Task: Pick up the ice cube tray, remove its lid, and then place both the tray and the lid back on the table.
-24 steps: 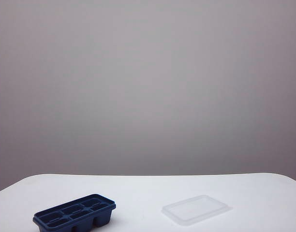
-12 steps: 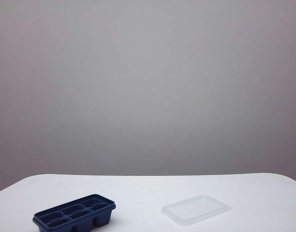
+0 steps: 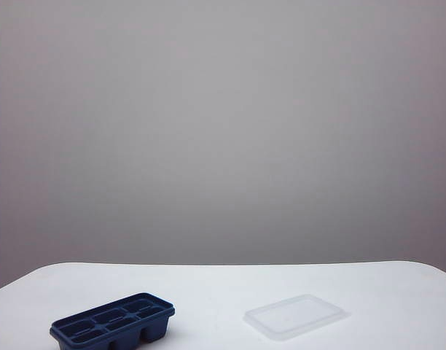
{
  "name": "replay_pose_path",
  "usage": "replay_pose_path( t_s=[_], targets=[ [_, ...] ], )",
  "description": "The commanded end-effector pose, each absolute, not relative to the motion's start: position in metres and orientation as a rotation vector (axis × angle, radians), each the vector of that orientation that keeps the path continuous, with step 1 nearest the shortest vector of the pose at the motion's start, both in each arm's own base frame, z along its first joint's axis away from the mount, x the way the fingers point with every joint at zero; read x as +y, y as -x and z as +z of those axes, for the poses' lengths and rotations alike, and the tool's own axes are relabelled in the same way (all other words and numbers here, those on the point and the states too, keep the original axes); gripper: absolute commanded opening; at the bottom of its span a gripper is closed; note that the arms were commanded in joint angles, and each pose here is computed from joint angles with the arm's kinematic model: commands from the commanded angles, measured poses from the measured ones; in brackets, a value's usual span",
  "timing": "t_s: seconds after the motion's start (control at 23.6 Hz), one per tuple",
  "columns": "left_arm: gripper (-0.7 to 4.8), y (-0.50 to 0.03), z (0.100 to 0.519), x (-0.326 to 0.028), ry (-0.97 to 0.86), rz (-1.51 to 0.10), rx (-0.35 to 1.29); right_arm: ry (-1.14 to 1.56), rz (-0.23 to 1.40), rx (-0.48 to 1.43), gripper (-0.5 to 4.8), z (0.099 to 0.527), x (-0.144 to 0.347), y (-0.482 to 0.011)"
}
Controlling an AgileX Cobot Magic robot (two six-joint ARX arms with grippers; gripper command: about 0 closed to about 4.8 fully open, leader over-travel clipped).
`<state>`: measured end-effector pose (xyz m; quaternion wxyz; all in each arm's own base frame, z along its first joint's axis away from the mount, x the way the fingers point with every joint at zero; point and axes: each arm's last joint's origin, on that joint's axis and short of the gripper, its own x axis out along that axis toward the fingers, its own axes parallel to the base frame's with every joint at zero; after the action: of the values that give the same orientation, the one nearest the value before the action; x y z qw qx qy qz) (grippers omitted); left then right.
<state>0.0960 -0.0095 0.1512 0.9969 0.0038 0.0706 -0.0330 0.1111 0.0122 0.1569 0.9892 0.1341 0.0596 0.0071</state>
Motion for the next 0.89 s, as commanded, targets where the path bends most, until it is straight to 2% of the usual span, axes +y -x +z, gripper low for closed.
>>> replay_pose_path(
  t_s=[0.04, 0.08, 0.42, 0.51, 0.55, 0.59, 0.89],
  targets=[
    [0.76, -0.096, 0.152, -0.011, 0.0, -0.109, 0.137, -0.262, 0.016, 0.157, -0.06, 0.152, 0.012, -0.111],
    [0.08, -0.096, 0.152, -0.012, -0.001, -0.142, 0.137, -0.262, 0.041, 0.179, -0.06, 0.15, 0.013, -0.11],
    [-0.04, -0.095, 0.149, -0.013, -0.04, -0.19, 0.168, -0.253, 0.046, 0.279, -0.06, 0.141, 0.013, -0.108],
    [0.1, -0.095, 0.149, -0.013, -0.035, -0.207, 0.168, -0.247, 0.032, 0.313, -0.06, 0.137, 0.013, -0.107],
    [0.68, -0.095, 0.149, -0.014, 0.005, -0.232, 0.17, -0.244, 0.021, 0.33, -0.06, 0.136, 0.013, -0.107],
    [0.88, -0.095, 0.149, -0.015, 0.034, -0.249, 0.172, -0.242, 0.015, 0.331, -0.06, 0.135, 0.013, -0.107],
    [0.88, -0.095, 0.15, -0.015, 0.04, -0.251, 0.172, -0.243, 0.015, 0.331, -0.06, 0.136, 0.013, -0.107]
  ],
)
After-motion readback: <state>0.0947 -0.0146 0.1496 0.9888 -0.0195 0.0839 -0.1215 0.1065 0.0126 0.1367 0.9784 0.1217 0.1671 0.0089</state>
